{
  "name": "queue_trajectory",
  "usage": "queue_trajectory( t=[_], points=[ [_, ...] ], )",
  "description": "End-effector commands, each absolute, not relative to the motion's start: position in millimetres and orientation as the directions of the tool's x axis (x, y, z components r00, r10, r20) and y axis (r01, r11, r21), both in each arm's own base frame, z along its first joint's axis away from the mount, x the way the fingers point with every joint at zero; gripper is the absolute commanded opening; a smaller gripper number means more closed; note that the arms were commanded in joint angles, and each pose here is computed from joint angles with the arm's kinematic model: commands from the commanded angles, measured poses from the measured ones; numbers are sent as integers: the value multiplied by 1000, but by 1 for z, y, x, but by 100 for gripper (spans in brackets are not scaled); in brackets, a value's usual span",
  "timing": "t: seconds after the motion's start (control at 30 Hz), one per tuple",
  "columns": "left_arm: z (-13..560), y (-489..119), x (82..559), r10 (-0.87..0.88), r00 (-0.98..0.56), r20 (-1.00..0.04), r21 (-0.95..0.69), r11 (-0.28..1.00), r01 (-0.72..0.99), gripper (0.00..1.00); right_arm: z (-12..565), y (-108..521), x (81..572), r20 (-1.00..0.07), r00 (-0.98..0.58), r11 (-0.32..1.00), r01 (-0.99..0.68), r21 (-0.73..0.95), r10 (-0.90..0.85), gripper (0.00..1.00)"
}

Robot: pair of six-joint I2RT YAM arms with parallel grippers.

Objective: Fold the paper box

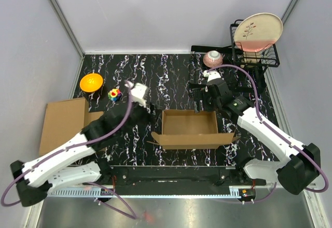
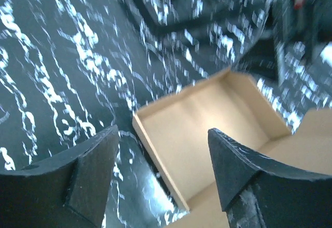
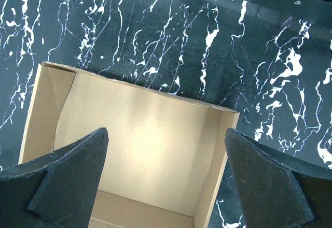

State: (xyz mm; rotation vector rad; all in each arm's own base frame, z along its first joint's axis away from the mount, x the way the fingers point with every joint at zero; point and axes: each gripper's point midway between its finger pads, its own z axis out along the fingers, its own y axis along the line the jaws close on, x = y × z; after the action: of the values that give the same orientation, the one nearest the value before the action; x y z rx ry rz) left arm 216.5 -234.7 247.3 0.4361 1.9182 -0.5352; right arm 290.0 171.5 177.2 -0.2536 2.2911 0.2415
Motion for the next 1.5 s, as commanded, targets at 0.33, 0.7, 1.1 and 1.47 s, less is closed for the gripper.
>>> queue_trajectory(
  t=[0.33,0.7,1.1,1.47],
  points=[
    [395,-243,133,-253,2,-967,-109,422,900,99,186,191,286,-771,-631,926,-337,168,-90,100],
    [320,-289,141,-61,-32,-998,-55,407,912,99,175,190,270,-755,-646,919,-357,170,-111,100],
    [316,-322,83,-24,-44,-999,-46,105,993,86,168,187,264,-747,-656,926,-338,167,-105,100],
    [260,-285,9,140,-198,-970,-209,-73,975,52,173,178,278,-766,-631,947,-306,98,-124,100]
  ],
)
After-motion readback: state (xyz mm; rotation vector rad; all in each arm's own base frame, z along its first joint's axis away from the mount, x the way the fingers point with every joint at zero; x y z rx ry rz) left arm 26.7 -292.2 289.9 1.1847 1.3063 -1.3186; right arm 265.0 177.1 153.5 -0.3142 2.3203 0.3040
